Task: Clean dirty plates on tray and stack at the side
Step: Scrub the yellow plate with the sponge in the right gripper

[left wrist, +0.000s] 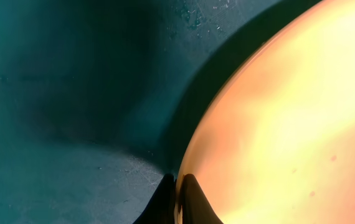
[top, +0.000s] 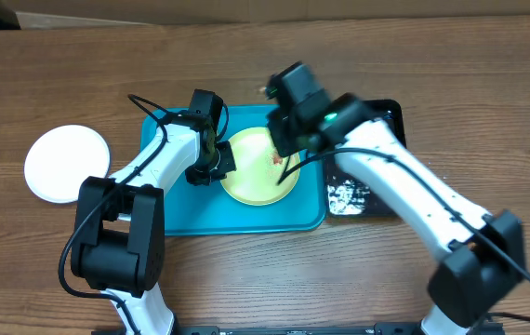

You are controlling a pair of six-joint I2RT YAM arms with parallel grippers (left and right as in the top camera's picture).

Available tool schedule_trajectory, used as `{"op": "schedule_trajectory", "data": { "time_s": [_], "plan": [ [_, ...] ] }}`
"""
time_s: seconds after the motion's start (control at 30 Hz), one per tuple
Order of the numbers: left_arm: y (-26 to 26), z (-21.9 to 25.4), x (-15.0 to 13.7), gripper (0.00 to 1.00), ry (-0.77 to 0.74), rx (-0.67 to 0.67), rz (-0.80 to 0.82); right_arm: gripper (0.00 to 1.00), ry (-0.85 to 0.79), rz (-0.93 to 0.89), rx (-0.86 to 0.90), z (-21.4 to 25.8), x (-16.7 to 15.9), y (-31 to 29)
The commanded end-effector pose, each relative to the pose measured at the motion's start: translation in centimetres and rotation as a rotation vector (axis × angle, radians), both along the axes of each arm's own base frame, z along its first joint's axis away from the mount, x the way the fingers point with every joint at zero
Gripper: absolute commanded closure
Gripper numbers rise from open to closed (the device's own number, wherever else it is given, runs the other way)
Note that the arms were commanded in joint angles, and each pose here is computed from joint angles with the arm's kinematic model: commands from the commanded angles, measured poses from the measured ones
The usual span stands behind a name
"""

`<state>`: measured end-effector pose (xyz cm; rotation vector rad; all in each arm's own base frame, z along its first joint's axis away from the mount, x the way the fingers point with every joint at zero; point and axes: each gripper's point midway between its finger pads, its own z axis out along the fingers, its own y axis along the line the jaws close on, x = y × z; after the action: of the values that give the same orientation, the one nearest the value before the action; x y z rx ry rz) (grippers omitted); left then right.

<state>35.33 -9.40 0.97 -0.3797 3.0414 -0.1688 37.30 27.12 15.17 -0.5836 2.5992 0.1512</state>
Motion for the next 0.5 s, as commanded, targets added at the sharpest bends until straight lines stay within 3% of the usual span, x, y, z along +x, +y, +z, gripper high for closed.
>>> {"op": "schedule_trajectory", "data": {
  "time_s": [0.0, 0.17, 0.47],
  "plan": [
    [-0.1, -1.2, -1.0, 0.96, 0.035, 0.015, -0.009, 0.96, -0.065, -0.040, -0.155, -2.3, 1.4, -0.8],
    [-0.1, -1.2, -1.0, 0.96, 0.034, 0.015, -0.009, 0.96, -0.088, -0.065, -0.283, -5.4, 2.3, -1.4],
    [-0.1, -1.2, -1.0, 0.96, 0.036, 0.016, -0.010, 0.96, -0.022, -0.052, -0.324, -9.6, 2.2, -1.2]
  ]
}}
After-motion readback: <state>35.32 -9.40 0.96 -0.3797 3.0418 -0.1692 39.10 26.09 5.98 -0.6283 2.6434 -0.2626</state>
